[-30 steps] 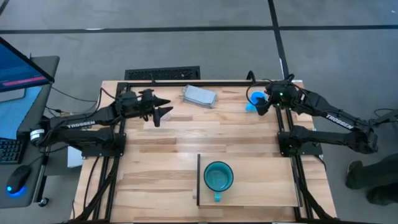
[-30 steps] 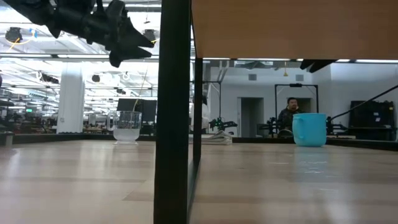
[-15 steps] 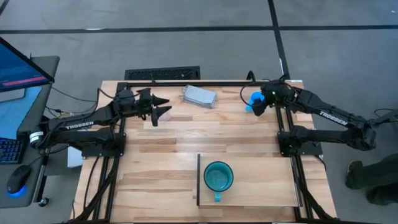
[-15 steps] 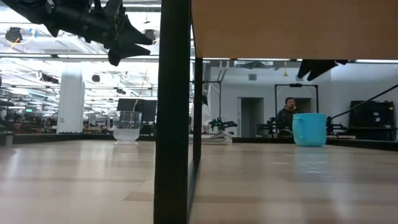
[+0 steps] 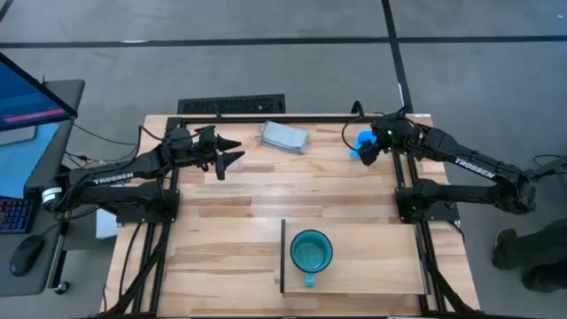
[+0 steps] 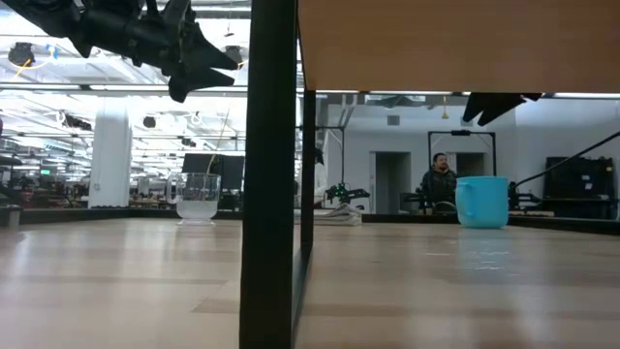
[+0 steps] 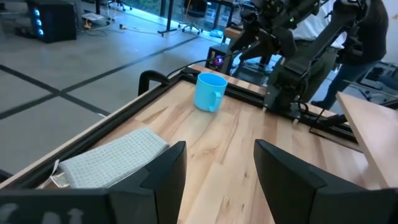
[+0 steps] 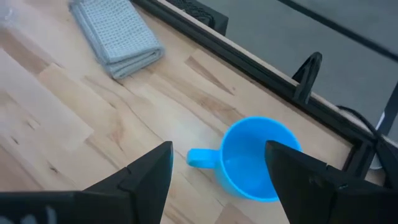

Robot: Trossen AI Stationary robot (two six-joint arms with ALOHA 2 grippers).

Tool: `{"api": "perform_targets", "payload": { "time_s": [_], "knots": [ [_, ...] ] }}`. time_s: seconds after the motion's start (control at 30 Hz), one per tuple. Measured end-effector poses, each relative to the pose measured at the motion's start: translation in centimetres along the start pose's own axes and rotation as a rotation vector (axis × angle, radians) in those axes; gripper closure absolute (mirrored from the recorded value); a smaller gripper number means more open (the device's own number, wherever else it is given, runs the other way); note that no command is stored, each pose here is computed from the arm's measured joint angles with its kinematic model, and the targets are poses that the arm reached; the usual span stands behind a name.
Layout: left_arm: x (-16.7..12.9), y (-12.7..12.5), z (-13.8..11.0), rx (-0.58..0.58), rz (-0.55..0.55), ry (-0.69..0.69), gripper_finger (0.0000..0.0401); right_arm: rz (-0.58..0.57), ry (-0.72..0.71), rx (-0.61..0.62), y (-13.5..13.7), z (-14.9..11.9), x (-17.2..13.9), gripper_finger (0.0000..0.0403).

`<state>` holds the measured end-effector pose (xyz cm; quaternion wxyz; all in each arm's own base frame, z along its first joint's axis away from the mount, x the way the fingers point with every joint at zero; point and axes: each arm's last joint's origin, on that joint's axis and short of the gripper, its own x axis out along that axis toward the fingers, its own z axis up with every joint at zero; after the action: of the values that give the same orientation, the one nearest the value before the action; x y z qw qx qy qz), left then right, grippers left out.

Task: Stack small to large cups/mugs on shelf
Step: Put the light blue mug on the shelf

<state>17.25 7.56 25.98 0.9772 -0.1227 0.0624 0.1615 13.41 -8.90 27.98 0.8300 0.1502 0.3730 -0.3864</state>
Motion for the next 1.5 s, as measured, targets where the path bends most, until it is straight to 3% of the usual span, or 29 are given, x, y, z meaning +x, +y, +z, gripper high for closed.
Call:
{"api": "perform_targets", "payload": {
  "time_s": [0.2, 0.53, 0.83, 1.1, 1.5],
  "knots": [
    [0.0, 0.0, 0.0, -0.001, 0.000, 0.000, 0.0222, -0.006, -0.010, -0.074, -0.1, 0.1, 0.0, 0.0124],
    [0.0, 0.0, 0.0, -0.020, 0.001, 0.003, 0.0222, -0.004, -0.006, -0.045, -0.1, 0.1, 0.0, 0.0124],
    [0.0, 0.0, 0.0, -0.017, 0.001, 0.004, 0.0222, -0.061, 0.168, 0.003, -0.8, -1.1, 0.8, 0.0124],
    [0.0, 0.0, -0.1, -0.019, 0.002, 0.008, 0.0222, -0.050, 0.263, -0.200, -0.1, -0.8, 3.1, 0.0124],
    [0.0, 0.2, -0.8, -0.075, 0.019, 0.081, 0.0222, -0.066, 0.435, -0.344, -0.6, -0.8, 6.8, 0.0124]
  ]
}}
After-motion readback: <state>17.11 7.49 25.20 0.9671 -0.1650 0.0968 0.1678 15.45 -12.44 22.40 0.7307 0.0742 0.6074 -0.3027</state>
